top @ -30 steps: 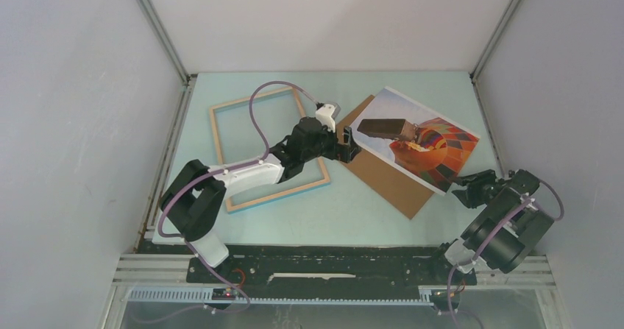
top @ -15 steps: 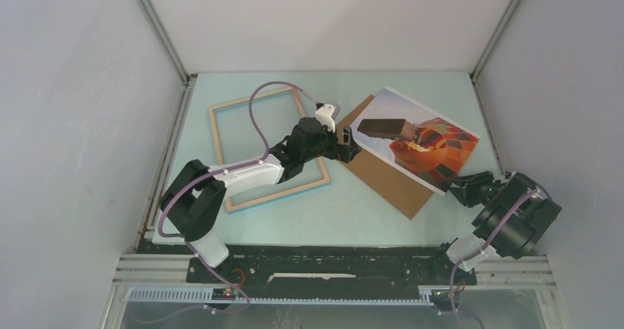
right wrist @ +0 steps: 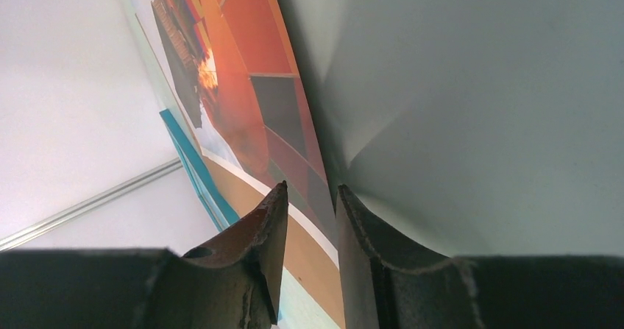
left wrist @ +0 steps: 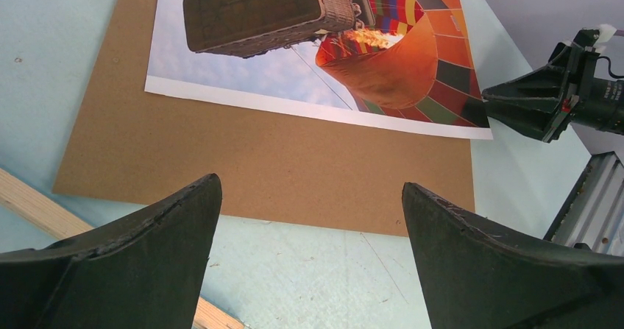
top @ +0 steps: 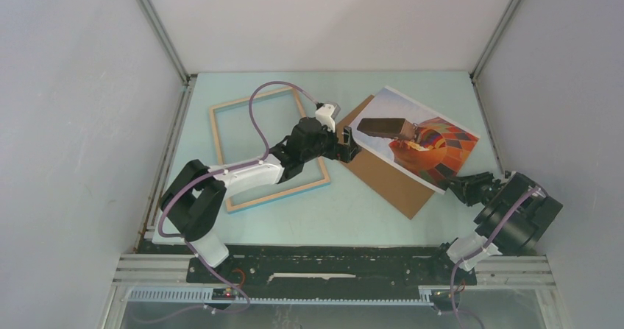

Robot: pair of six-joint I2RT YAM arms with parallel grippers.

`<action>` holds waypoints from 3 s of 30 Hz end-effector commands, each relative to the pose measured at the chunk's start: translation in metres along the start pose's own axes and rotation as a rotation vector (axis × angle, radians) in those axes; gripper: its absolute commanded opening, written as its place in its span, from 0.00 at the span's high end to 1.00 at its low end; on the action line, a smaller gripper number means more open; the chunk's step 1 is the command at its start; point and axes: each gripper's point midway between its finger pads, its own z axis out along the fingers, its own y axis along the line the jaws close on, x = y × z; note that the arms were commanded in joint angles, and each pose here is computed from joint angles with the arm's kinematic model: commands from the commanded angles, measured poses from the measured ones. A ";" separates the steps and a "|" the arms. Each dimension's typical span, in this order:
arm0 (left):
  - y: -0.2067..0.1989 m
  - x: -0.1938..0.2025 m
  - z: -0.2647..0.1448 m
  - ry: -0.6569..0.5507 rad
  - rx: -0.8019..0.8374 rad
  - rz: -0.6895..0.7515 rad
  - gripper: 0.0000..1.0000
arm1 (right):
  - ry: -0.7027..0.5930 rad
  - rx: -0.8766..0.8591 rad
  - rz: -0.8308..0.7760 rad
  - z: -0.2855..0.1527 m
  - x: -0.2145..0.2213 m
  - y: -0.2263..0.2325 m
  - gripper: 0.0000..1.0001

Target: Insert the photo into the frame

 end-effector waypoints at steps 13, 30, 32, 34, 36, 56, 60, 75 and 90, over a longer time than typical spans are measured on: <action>0.006 -0.015 -0.008 -0.086 -0.009 -0.032 0.00 | -0.010 -0.087 -0.071 0.000 -0.004 0.032 0.99; 0.049 -0.031 -0.056 -0.326 -0.207 -0.154 0.00 | -0.130 0.004 -0.661 -0.022 0.016 0.200 1.00; 0.054 -0.037 -0.065 -0.337 -0.230 -0.168 0.00 | -0.125 -0.010 -0.756 -0.020 0.028 0.229 1.00; 0.056 -0.046 -0.077 -0.325 -0.223 -0.231 0.00 | -0.117 -0.055 -0.876 -0.021 0.044 0.264 1.00; 0.052 -0.056 -0.093 -0.308 -0.182 -0.286 0.00 | -0.108 -0.074 -0.993 -0.020 0.062 0.287 1.00; 0.144 -0.069 -0.308 -0.292 -0.521 -0.638 0.00 | -0.004 -0.184 -2.209 0.021 0.359 0.334 1.00; 0.169 -0.064 -0.328 -0.360 -0.592 -0.714 0.00 | 0.037 -0.250 -2.414 0.024 0.419 0.277 1.00; 0.201 -0.021 -0.292 -0.259 -0.492 -0.717 0.00 | -0.021 -0.522 -2.624 0.030 0.430 0.145 1.00; 0.191 0.024 -0.239 -0.111 -0.421 -0.718 0.00 | 0.209 -0.300 -1.565 0.010 0.324 0.171 0.80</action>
